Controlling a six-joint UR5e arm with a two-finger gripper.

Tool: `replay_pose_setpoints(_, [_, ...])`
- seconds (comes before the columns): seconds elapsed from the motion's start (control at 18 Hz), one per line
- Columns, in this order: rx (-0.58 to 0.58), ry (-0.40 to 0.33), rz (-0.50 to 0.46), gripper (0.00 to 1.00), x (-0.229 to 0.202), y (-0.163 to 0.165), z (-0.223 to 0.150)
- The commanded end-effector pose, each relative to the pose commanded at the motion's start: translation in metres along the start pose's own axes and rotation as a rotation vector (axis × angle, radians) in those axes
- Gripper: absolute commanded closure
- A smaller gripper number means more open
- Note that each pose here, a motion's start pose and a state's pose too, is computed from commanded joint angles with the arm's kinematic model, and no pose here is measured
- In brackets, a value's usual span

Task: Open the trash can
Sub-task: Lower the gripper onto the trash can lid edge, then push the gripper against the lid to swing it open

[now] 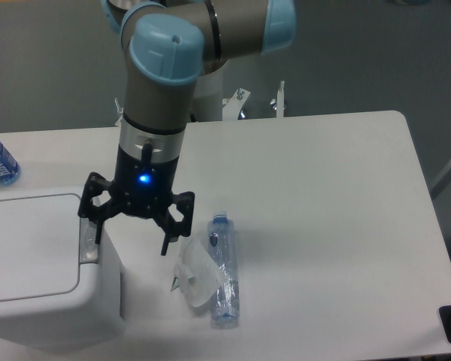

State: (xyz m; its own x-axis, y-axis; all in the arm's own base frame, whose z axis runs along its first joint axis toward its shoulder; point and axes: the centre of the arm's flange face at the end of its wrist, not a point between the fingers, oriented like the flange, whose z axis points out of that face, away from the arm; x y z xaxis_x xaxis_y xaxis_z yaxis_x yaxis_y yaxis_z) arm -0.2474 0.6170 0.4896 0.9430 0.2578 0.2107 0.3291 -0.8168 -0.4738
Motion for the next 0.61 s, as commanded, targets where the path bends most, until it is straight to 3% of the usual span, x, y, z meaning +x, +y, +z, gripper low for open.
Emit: replay_pose_setpoints(0.61, [-0.011, -0.001, 0.007, 0.00, 0.0010, 0.0008, 0.0077])
